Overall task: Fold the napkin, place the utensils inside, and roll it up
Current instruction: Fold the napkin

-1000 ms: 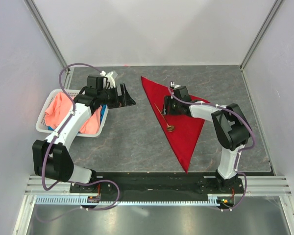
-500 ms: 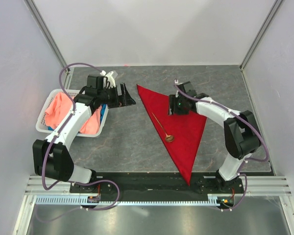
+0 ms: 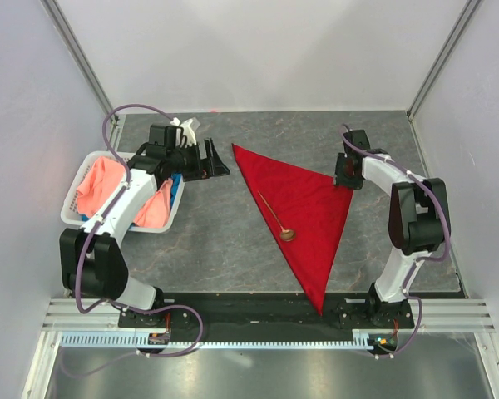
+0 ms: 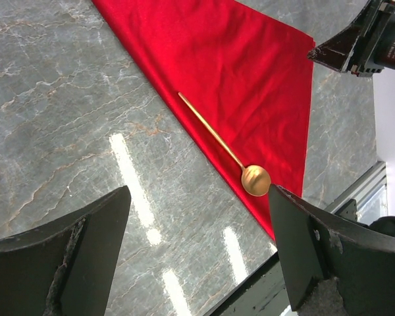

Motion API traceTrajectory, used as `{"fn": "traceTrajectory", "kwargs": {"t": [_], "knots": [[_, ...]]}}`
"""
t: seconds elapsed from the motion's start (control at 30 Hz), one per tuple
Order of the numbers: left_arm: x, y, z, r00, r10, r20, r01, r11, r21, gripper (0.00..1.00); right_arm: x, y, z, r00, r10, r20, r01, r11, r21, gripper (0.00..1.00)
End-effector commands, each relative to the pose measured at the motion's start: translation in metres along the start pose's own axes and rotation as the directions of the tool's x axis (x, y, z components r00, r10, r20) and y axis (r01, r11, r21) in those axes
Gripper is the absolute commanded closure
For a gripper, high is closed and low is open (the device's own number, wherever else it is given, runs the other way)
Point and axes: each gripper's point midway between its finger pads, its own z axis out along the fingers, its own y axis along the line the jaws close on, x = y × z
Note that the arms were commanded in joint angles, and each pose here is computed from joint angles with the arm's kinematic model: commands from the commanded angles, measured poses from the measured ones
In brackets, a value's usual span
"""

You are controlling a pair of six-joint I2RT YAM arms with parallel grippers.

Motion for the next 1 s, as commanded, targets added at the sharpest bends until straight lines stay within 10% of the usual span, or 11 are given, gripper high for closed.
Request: {"fn": "traceTrajectory", "kwargs": {"t": [0.0, 0.97], "knots": [[-0.011, 0.004, -0.001, 0.998, 0.057, 0.032, -0.056, 0.998, -0.003, 0.08, -0.017, -0.012, 0.007, 1.0, 0.007, 0.02, -0.008, 0.999, 0.048, 0.53], [-0.006, 0.01, 0.001, 0.999, 0.03, 0.02, -0.03, 0.999, 0.013, 0.08, -0.023, -0.021, 0.038, 0.999, 0.038, 0.003, -0.038, 0.999, 0.014, 0.63]]}}
